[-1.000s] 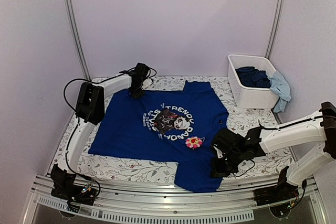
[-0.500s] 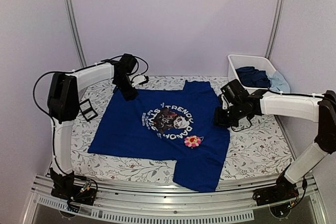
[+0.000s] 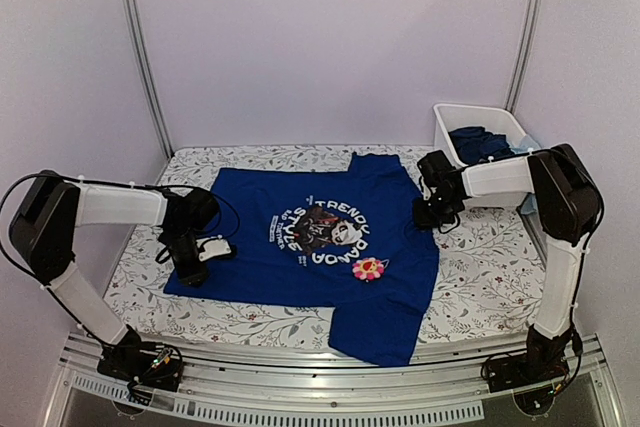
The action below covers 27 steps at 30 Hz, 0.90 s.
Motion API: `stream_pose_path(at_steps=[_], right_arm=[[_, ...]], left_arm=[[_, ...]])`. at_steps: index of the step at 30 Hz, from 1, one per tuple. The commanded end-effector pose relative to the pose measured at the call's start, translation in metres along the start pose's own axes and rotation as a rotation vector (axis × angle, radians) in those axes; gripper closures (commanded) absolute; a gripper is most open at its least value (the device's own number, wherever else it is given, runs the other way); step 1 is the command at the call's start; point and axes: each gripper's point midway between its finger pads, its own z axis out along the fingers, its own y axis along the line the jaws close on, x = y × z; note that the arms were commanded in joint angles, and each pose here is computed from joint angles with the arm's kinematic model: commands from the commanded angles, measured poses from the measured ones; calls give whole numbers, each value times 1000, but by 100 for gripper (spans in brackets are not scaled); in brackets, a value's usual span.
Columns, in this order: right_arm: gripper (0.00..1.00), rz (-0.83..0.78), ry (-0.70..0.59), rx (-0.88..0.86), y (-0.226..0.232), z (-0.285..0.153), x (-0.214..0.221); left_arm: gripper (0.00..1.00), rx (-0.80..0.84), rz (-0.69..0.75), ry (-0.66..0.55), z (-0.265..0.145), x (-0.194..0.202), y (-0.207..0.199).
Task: Pin the brooch onto the clothing
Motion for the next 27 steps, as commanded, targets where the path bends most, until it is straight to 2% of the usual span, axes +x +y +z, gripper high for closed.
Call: stream_pose_path(at_steps=[1, 4, 7, 9, 10, 12, 13, 14, 17, 19, 20, 23, 27], right_arm=[[100, -56, 106, 102, -29, 33, 29], [100, -63, 83, 103, -30, 30, 20], [99, -83, 64, 55, -19, 22, 8], [93, -104, 37, 24, -9, 9, -4], [82, -111, 17, 10, -4, 0, -11], [44, -109, -60, -33, 9, -29, -33], [19, -98, -129, -76, 17, -56, -50], [4, -84, -193, -112, 22, -79, -63], [1, -72, -403, -236, 34, -140, -87], [1, -51, -538, -286, 27, -177, -84], [1, -39, -607, -314, 26, -194, -88], [1, 14, -735, -314, 5, -227, -71], [1, 205, -782, -200, -41, -235, -45]], left_arm=[[50, -9, 3, 85, 26, 35, -16], [50, -5, 9, 88, 29, 43, -21], [47, -8, 5, 23, 20, 29, -16], [44, 13, -2, -45, 1, 10, -11], [42, 22, -3, -92, -13, -1, -6], [39, 19, -8, -207, -48, -24, 7], [38, 5, -20, -280, -69, -37, 16], [36, -11, -51, -364, -90, -49, 27], [32, -141, -314, -667, -153, -73, 84], [29, -132, -486, -845, -180, -72, 113], [27, -132, -568, -890, -186, -67, 128], [26, -153, -690, -985, -196, -58, 148], [24, -298, -873, -1032, -185, -30, 167]])
